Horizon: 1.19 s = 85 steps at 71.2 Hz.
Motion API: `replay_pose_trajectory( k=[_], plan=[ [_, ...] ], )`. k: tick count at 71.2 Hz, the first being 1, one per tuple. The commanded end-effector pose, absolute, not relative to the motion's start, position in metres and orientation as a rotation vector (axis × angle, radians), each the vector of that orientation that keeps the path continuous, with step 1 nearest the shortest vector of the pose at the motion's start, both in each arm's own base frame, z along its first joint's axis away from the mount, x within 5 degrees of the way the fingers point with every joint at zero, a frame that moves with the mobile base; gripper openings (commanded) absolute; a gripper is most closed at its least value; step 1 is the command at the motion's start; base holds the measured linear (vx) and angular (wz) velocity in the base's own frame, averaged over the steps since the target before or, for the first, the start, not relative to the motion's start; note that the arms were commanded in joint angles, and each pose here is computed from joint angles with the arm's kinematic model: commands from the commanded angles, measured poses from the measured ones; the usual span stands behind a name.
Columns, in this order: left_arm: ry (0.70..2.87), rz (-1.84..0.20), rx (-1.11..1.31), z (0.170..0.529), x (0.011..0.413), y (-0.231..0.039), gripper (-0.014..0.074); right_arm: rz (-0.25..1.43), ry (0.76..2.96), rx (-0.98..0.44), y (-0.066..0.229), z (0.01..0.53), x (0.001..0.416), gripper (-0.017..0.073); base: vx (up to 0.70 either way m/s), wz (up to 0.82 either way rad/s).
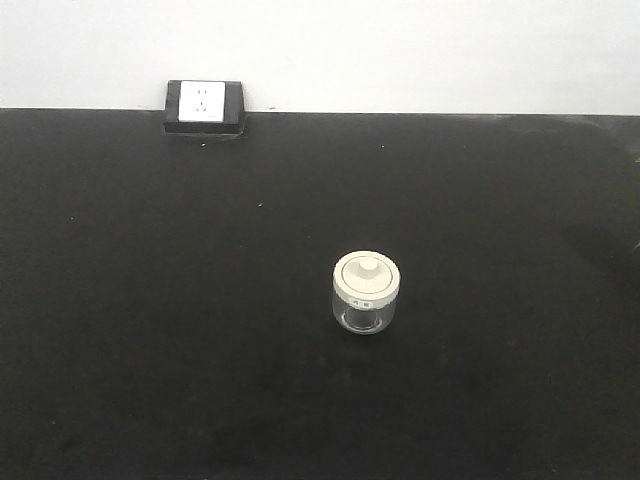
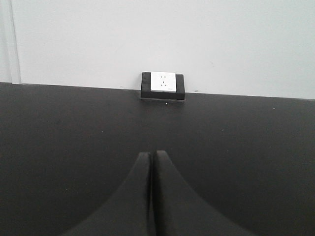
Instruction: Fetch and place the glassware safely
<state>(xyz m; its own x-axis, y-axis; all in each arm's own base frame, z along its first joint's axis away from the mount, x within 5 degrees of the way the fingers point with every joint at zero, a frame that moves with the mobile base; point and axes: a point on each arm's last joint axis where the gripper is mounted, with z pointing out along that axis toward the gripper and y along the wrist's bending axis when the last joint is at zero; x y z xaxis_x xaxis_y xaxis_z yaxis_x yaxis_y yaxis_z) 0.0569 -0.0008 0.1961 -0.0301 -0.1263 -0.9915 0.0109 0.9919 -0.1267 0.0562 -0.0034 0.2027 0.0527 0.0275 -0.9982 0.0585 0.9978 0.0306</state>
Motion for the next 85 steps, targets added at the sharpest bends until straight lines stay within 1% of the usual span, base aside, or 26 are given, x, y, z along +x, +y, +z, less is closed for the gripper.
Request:
replay_pose_trajectory(
  k=[1, 85],
  plan=[
    [1.531, -0.127, -0.100, 0.1940, 0.0568, -0.0008, -0.0007, -0.053, 1.454, 0.042, -0.0032, 0.2035, 0.0561, -0.0008, 0.00, 0.00],
    [1.531, -0.127, -0.100, 0.1940, 0.0568, -0.0008, -0.0007, -0.051, 1.451, 0.043, -0.0033, 0.2038, 0.0560, -0.0008, 0.00, 0.00]
  ],
)
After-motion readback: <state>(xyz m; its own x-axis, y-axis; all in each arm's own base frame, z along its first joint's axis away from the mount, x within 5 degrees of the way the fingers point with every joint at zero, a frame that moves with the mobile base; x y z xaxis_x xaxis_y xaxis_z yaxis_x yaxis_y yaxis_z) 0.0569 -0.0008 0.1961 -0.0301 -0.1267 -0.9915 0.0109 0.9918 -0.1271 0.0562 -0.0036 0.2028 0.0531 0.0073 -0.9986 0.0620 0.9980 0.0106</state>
